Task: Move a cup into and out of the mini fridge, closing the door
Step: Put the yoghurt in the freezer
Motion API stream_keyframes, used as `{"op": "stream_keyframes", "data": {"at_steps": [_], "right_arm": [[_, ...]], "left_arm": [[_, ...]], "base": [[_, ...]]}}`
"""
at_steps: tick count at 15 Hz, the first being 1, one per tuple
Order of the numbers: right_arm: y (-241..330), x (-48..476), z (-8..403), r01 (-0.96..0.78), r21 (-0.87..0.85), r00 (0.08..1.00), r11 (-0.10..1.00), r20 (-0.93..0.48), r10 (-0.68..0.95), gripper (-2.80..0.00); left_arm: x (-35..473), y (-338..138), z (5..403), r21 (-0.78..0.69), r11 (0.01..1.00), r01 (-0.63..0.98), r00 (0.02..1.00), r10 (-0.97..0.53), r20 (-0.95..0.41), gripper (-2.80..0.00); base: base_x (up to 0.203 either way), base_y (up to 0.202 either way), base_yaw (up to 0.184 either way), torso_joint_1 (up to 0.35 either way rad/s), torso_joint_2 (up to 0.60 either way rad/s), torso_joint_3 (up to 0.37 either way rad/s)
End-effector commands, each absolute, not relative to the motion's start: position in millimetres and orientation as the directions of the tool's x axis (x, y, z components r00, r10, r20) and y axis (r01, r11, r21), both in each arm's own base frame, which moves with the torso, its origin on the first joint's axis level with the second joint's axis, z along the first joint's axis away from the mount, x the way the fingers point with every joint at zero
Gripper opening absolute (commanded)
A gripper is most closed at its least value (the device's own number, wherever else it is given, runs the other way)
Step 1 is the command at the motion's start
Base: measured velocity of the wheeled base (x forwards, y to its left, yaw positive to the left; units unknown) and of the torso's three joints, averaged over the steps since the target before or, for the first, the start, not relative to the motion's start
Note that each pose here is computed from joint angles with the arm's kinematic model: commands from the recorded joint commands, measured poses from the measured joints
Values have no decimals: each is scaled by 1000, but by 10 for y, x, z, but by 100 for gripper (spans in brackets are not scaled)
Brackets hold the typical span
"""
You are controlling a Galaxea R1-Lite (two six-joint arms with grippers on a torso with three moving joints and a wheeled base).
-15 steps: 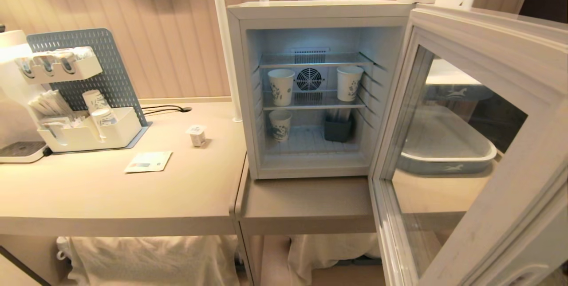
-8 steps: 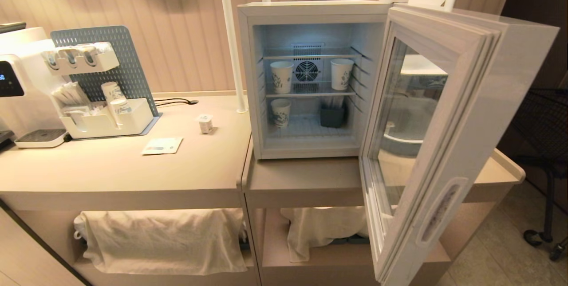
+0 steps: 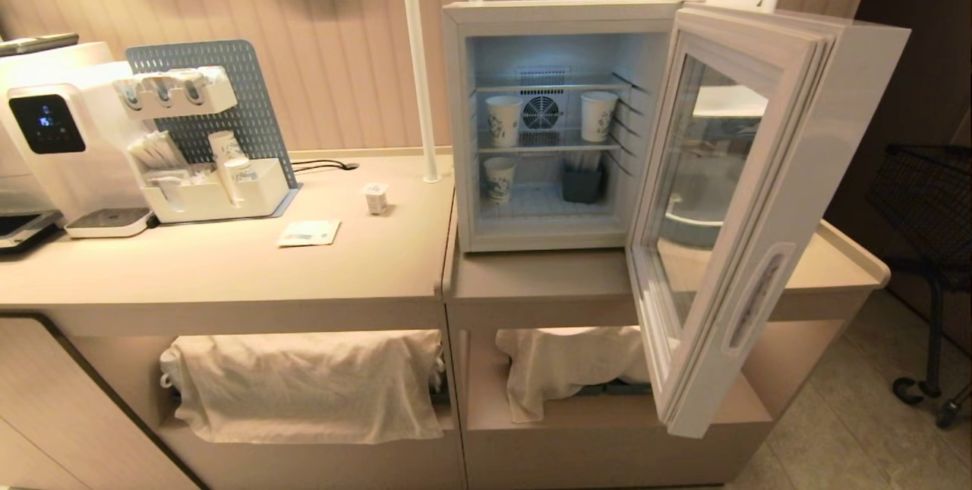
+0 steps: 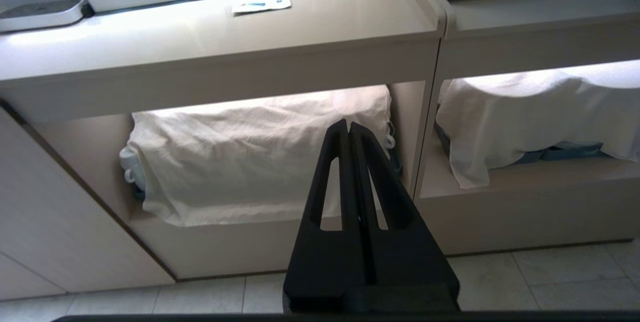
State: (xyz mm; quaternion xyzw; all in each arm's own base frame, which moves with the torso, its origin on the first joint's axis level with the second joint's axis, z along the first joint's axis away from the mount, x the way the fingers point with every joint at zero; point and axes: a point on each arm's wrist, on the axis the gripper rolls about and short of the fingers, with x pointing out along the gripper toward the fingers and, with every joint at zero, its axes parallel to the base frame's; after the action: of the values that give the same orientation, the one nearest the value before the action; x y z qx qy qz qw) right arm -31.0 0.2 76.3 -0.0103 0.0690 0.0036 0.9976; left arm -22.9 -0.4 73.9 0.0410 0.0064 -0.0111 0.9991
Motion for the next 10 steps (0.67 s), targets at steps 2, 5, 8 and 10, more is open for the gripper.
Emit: {"op": "stream_keyframes", "data": {"at_steps": [2,5,8,10], "right_arm": [[1,-309,762,-9,-20,990,1000,-141,6,-280],[1,-309,762,-9,-20,990,1000,-141,6,-280],[1,-309,762,-9,-20,990,1000,-141,6,-280],[1,-309,762,-9,-20,990,1000,-141,6,-280]], "left_arm": [[-228,-4,739,81,996,22,1000,-20,-15,-280],[-229,-4,739,81,996,21,1000,-20,-14,-280],[-231,-5,744,98,995,25,1000,-23,-15,-280],[-229,-5,743,96,995,27,1000,-26,-9,-280]], "base": [[-192,192,2,4,0,5],[-185,192,4,5,-1,1],[-38,78,9,2,-7,4],[-1,-1,-19,1,1,3]]}}
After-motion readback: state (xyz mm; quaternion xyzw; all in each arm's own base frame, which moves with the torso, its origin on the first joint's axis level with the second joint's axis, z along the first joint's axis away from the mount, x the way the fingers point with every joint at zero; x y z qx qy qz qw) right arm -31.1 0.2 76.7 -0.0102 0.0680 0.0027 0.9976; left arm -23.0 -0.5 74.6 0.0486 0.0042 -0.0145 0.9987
